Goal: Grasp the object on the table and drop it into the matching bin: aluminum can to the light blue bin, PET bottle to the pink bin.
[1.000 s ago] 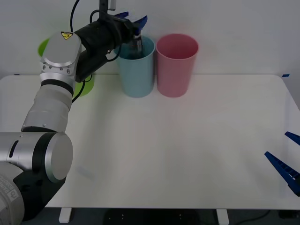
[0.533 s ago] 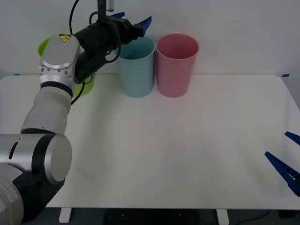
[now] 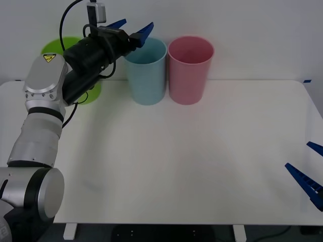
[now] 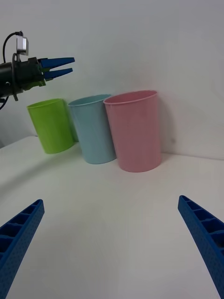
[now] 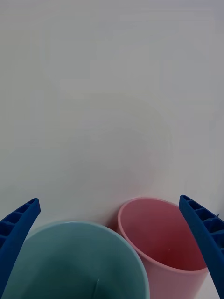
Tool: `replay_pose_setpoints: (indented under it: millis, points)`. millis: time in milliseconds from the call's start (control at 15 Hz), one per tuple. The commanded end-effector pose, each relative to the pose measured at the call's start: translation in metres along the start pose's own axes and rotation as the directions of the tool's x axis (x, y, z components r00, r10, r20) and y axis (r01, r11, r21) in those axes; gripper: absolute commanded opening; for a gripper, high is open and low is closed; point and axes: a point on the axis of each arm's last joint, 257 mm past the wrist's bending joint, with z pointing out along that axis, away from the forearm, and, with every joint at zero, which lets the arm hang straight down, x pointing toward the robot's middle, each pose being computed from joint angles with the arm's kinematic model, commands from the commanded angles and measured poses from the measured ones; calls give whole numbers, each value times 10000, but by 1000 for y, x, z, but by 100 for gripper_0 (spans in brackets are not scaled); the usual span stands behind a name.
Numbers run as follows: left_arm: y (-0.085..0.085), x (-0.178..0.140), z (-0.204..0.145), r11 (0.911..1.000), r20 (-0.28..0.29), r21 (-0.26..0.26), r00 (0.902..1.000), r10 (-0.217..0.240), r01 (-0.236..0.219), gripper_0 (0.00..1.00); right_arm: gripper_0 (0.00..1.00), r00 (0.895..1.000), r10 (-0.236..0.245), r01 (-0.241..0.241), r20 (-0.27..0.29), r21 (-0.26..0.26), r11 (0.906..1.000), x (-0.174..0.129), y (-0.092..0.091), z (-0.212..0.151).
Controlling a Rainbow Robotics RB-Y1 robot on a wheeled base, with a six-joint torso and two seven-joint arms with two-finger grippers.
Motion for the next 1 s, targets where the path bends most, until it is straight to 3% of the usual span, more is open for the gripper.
replay_pose_setpoints:
  millis: [67, 600, 1000]
  points:
    - [6, 0, -29, 9999, 215, 139, 9997, -64, 61, 100, 100, 10000, 0, 0, 0, 0, 10000, 0, 0, 0]
    - [25, 4, -132, 9998, 389, 128, 9991, 142, -147, 100, 100, 10000, 0, 0, 0, 0, 10000, 0, 0, 0]
    - [42, 19, -225, 9961, -255, 264, 9961, 850, -844, 100, 100, 10000, 0, 0, 0, 0, 10000, 0, 0, 0]
